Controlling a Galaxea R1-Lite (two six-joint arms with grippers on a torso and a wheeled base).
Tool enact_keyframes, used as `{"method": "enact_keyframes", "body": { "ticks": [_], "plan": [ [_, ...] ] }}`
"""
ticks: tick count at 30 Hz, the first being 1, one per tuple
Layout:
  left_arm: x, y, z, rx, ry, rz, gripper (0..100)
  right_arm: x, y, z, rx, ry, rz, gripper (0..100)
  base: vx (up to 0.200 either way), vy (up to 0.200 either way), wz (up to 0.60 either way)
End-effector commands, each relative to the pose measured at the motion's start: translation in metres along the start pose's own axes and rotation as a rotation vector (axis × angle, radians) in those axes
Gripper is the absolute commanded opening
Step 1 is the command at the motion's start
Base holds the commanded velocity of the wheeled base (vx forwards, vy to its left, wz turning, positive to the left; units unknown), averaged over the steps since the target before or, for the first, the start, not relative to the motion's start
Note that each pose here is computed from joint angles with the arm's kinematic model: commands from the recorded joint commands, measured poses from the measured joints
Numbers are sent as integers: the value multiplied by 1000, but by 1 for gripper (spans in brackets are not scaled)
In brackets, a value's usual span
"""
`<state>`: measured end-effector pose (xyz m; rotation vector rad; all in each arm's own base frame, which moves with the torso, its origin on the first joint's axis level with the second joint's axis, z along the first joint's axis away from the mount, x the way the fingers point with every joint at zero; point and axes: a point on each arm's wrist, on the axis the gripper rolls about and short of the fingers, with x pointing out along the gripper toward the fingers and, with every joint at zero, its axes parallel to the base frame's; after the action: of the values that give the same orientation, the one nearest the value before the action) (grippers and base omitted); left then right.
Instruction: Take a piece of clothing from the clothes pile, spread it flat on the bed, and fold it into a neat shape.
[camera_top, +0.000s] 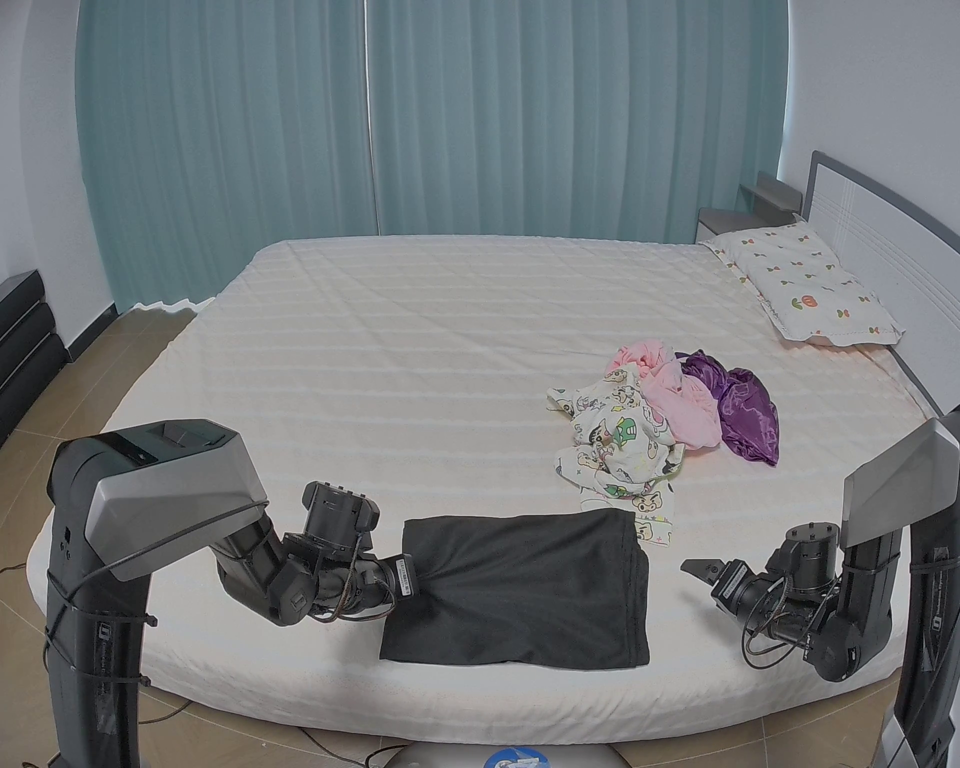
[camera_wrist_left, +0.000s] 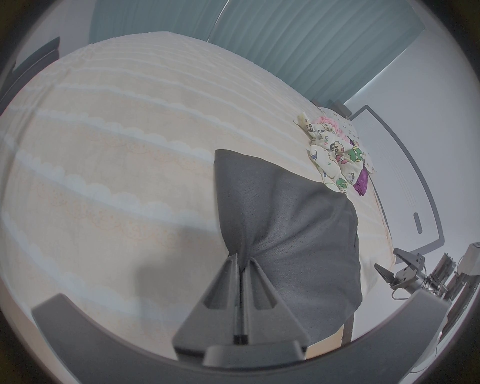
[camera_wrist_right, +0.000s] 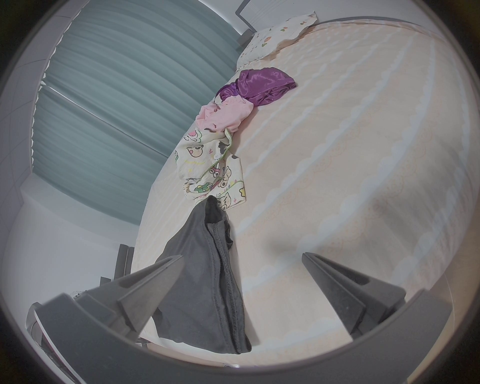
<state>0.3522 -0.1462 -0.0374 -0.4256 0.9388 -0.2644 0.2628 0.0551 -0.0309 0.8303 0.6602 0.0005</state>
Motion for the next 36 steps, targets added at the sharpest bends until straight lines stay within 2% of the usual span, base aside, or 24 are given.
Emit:
{"method": "enact_keyframes", "body": {
  "ticks": [1,7,12,16,36],
  "plan": [
    [-2,3,1,-7,-13,19,0,0,0,1,3,-6,9,100,0,0,0],
    [-6,7,-4,-15,-4,48,0,0,-2,1,6,7,13,100,0,0,0],
    [-11,7,-1,-72,-36,51,0,1,-3,3,10,0,9,100,0,0,0],
    [-13,11,5,-82,-70,41,0,1,-4,2,10,3,5,100,0,200,0],
    [-28,21,0,-106,-56,68,0,3,-5,1,8,7,2,100,0,200,0]
  ]
}}
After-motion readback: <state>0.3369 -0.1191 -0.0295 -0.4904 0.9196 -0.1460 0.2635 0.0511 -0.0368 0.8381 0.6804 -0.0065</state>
